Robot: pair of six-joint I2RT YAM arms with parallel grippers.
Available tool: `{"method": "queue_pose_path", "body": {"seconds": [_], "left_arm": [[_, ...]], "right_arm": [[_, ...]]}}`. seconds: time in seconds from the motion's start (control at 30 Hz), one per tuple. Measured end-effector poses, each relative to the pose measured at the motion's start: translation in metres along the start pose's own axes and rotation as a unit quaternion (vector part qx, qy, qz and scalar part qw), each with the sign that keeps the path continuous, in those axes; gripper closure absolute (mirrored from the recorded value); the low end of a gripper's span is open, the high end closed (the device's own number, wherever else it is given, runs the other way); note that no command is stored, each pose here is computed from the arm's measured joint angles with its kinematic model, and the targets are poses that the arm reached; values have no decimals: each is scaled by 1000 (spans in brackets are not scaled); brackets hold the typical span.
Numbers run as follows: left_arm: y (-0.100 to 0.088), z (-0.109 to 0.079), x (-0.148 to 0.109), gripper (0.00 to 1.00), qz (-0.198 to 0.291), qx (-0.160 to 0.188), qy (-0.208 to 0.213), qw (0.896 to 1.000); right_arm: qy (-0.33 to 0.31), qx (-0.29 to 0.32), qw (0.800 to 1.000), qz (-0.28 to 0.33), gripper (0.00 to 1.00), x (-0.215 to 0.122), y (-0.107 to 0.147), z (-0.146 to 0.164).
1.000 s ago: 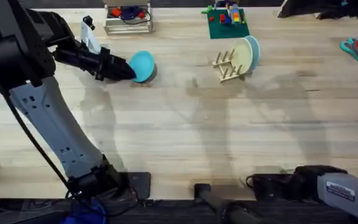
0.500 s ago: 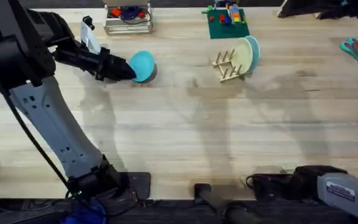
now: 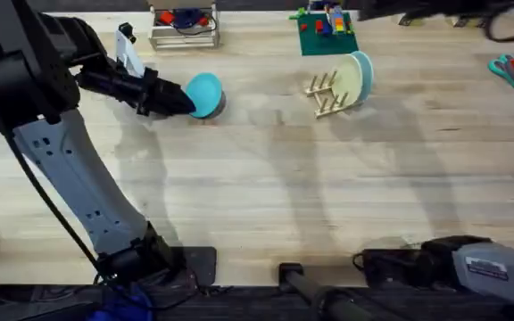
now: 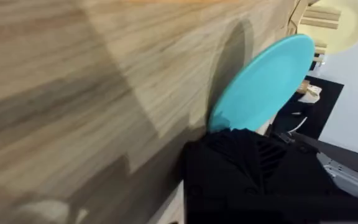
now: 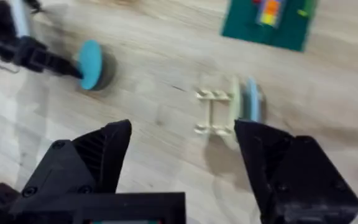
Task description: Pick up the plates from the table one by one and place each into a slot on the dish rack.
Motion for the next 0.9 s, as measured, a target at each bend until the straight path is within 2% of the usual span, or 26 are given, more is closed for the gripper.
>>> {"method": "queue_pose_path", "body": {"seconds": [0.17,0.33,0.6,0.9], "left_arm": [[0,0,0,960,0,0,0,1000],[0,0,0,960,0,0,0,1000],[0,0,0,960,0,0,0,1000],[0,0,0,961,0,0,0,1000]], "right_arm": [[-40,-36,999,-1,7,21,-8,25],[-59,-44,997,21,7,35,-5,37],[-68,1,997,38,7,49,-4,41],[-73,16,996,41,7,53,-4,43]]}}
Point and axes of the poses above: each hand's point on the last joint's axis, 136 mm out from that joint toward the fingers, its own x axis out along the fingers, its own z axis along the line the jaws close on, y = z × x, the point moved 8 cm from there along -x, back along the fingers, and after that the axes turned 8 degrees about -x, right-handed, at the moved point
